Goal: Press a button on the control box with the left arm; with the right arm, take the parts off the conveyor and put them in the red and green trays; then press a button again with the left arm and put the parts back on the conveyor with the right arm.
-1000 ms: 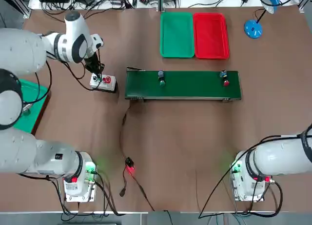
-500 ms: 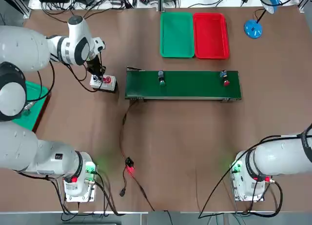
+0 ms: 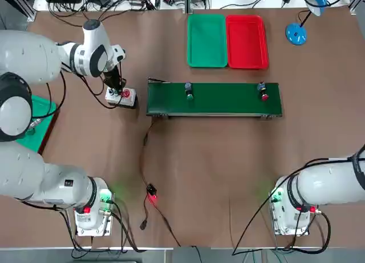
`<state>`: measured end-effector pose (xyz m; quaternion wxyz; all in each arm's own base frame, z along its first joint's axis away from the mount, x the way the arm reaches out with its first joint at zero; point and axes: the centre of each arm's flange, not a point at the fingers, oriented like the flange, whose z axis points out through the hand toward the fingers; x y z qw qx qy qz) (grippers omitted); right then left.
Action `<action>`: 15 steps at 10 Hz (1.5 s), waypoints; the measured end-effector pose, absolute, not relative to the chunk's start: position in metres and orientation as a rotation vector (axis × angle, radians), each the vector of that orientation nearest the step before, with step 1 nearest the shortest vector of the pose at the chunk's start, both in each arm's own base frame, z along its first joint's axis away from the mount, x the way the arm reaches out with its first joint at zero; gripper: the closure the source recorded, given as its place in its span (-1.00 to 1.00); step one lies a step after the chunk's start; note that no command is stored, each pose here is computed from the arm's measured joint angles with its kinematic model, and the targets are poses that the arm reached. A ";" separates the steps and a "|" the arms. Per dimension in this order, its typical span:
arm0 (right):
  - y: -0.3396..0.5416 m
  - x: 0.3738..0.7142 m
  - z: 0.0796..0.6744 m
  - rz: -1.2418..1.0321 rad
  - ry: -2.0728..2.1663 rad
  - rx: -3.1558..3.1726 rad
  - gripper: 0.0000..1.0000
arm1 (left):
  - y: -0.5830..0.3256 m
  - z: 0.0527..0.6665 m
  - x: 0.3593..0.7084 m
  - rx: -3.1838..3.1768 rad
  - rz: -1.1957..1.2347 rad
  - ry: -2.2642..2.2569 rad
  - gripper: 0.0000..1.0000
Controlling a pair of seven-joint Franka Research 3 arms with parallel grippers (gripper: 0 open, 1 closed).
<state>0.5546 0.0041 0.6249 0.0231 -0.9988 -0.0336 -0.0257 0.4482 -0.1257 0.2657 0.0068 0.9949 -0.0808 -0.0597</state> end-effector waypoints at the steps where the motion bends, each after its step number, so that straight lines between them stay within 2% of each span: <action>1: 0.004 0.555 0.625 -0.079 -0.104 -3.093 -1.00 | -0.126 0.264 0.449 3.111 -0.186 -0.252 0.98; 12: 0.004 0.555 0.626 -0.083 -0.104 -3.093 -1.00 | -0.126 0.253 0.458 3.103 -0.194 -0.237 0.98; 15: 0.004 0.555 0.626 -0.084 -0.104 -3.093 -1.00 | -0.128 0.278 0.470 3.106 -0.206 -0.235 0.94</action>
